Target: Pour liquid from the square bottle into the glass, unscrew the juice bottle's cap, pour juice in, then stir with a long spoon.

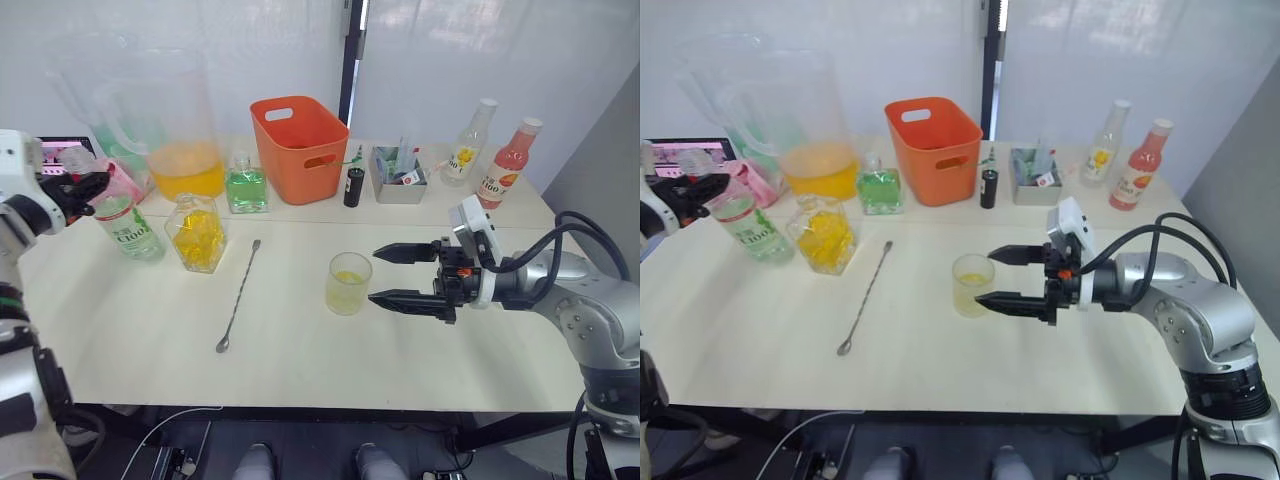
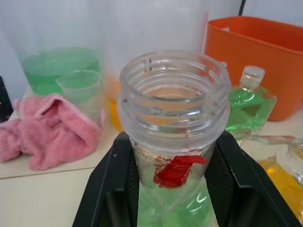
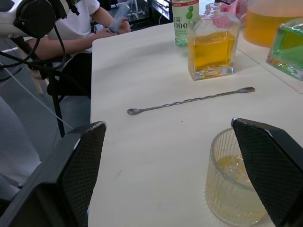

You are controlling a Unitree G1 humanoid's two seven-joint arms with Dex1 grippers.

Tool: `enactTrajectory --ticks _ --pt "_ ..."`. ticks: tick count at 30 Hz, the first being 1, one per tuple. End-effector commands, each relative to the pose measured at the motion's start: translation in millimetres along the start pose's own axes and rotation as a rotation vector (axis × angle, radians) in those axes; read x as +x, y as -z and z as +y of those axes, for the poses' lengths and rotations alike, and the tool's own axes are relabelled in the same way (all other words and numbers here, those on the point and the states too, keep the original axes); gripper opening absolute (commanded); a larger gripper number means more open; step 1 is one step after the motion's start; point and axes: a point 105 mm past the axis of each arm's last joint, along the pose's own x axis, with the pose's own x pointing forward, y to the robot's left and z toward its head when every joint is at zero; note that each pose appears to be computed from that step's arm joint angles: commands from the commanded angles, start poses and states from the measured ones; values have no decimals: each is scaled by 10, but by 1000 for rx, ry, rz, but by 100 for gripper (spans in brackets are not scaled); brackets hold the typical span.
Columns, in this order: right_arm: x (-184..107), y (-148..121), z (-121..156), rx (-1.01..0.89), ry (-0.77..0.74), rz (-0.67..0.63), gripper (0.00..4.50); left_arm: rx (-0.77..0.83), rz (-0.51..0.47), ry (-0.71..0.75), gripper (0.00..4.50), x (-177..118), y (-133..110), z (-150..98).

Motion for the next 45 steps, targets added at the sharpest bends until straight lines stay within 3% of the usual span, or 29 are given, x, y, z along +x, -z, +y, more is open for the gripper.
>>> enactTrajectory --ticks 1,6,12,14,16,20,21,31,34,37,41,45 --pt "-54 -101 61 -36 22 -24 448 56 -23 -9 142 37 -119 17" --pt "-84 -100 83 -36 53 -21 448 48 22 -11 142 107 37 0" --pt "-98 -106 80 -36 72 -19 448 17 19 -8 142 142 43 -20" --pt "-99 -105 78 -35 74 -18 450 10 11 -16 239 140 16 -7" --pt "-101 -105 77 -35 75 -18 450 8 -5 -19 299 133 -36 2" --pt "-103 -108 68 -35 75 -15 450 -7 -109 6 435 93 -288 -10" --pt "-104 -111 63 -35 75 -15 450 -5 -134 15 447 79 -347 -17" --pt "-107 -148 21 -48 68 -19 450 -7 -427 128 447 -181 -1232 -209" --pt "-133 -163 -19 -57 71 -16 450 10 -465 237 447 -283 -1414 -459" --pt "-169 -189 -65 -71 84 -16 450 31 -455 352 447 -380 -1444 -766" --pt "-276 -321 -266 -114 172 -70 450 76 -334 599 447 -550 -1145 -1418" --pt "-374 -286 -342 -140 188 -33 450 145 -214 645 447 -625 -772 -1748"
